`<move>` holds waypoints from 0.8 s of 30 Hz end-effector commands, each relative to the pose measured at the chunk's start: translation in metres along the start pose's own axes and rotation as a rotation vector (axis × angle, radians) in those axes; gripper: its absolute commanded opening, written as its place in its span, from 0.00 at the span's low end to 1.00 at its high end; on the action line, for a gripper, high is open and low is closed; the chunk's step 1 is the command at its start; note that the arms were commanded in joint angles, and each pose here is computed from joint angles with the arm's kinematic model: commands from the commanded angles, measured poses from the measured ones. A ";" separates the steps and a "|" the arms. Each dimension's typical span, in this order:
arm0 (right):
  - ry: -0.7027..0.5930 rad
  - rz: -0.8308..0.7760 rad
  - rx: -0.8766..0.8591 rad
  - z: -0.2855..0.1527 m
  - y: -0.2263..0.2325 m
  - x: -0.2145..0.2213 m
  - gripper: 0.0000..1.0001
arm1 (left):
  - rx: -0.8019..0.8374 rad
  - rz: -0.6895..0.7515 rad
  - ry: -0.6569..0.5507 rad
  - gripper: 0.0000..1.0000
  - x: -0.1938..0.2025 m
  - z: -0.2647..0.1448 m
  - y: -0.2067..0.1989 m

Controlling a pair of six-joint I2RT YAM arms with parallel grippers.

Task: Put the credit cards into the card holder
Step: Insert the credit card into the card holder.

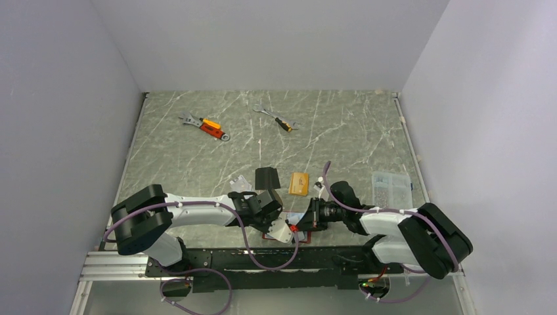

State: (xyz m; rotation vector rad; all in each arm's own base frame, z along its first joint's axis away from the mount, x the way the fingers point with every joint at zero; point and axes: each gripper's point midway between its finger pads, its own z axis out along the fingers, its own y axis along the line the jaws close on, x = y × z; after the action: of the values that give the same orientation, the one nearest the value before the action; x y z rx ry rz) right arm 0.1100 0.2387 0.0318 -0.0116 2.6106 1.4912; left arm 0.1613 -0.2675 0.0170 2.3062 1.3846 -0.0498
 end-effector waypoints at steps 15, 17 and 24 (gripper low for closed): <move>-0.026 -0.033 -0.023 0.013 0.014 -0.025 0.00 | 0.041 0.009 0.029 0.00 0.013 0.000 -0.017; -0.033 -0.035 -0.023 0.014 0.015 -0.026 0.00 | 0.043 0.008 0.029 0.00 0.014 0.000 -0.017; -0.074 -0.020 -0.005 0.019 0.012 -0.033 0.00 | 0.055 0.015 0.032 0.00 0.015 0.001 -0.023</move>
State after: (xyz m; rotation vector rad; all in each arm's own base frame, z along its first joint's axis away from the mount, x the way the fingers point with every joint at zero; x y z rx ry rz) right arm 0.1260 0.2511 0.0302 0.0058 2.6152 1.4832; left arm 0.1614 -0.2665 0.0170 2.3006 1.3713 -0.0471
